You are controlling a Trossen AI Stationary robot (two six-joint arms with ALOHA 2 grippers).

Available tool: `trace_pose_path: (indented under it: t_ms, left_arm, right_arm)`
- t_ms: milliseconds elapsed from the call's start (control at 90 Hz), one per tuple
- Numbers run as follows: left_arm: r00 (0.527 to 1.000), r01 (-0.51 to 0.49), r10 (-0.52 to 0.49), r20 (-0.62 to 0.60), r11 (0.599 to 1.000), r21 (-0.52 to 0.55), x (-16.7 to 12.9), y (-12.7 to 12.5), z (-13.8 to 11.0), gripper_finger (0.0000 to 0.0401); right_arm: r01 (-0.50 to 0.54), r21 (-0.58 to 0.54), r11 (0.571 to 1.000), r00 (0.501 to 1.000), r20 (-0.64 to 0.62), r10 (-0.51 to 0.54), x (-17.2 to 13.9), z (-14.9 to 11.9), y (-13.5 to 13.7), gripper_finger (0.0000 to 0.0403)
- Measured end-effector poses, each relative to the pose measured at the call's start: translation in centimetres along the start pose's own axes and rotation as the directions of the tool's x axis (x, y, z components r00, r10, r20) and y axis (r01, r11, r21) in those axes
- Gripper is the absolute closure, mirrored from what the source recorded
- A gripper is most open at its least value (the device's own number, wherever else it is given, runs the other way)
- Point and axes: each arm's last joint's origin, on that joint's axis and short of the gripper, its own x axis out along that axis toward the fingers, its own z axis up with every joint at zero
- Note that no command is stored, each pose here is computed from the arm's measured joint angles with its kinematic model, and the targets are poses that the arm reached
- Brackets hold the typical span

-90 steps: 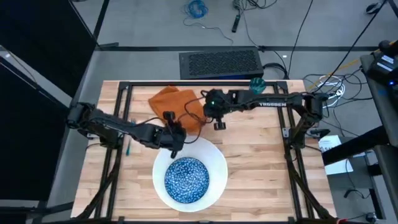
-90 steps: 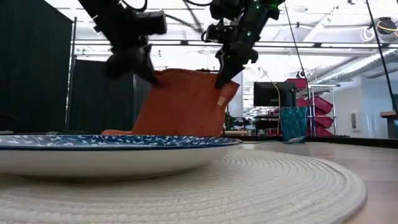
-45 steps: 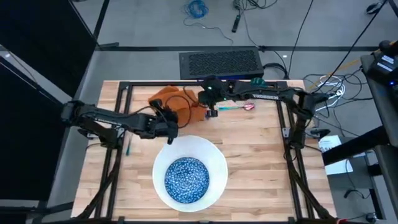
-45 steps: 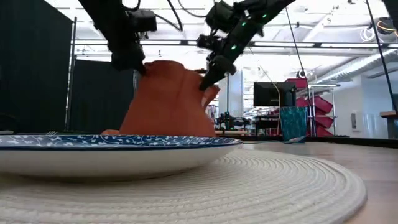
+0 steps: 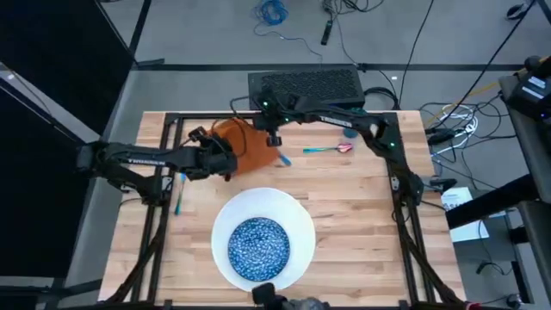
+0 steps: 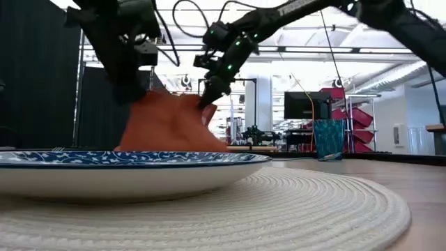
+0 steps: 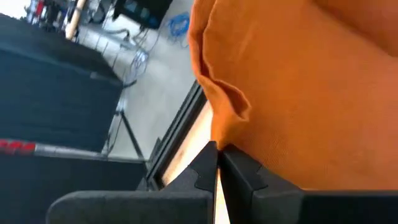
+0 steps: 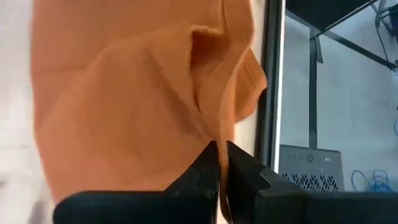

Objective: Set table place
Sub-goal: Fold the orange table napkin

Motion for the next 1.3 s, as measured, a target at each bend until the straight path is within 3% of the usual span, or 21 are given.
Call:
trace_pose_path:
  t_ms: [444,833,1300]
  left_arm:
    - [0.994,-0.062,0.057,-0.088,0.996,-0.057,2.2,1.6,-0.5,0.0401]
    - [0.987,-0.081,0.068,-0.147,0.993,-0.087,3.2,2.6,-0.8,0.0401]
    - [0.985,-0.069,0.051,-0.167,0.992,-0.102,3.6,2.9,-0.9,0.0401]
  right_arm:
    - [0.074,-0.002,0.997,0.996,0.052,-0.074,1.8,0.0,-2.9,0.0403]
    - [-0.083,0.095,0.992,0.974,0.219,0.061,2.2,-0.7,-3.9,0.0403]
    - [-0.081,0.122,0.989,0.977,0.204,0.055,2.5,-1.0,-4.0,0.0403]
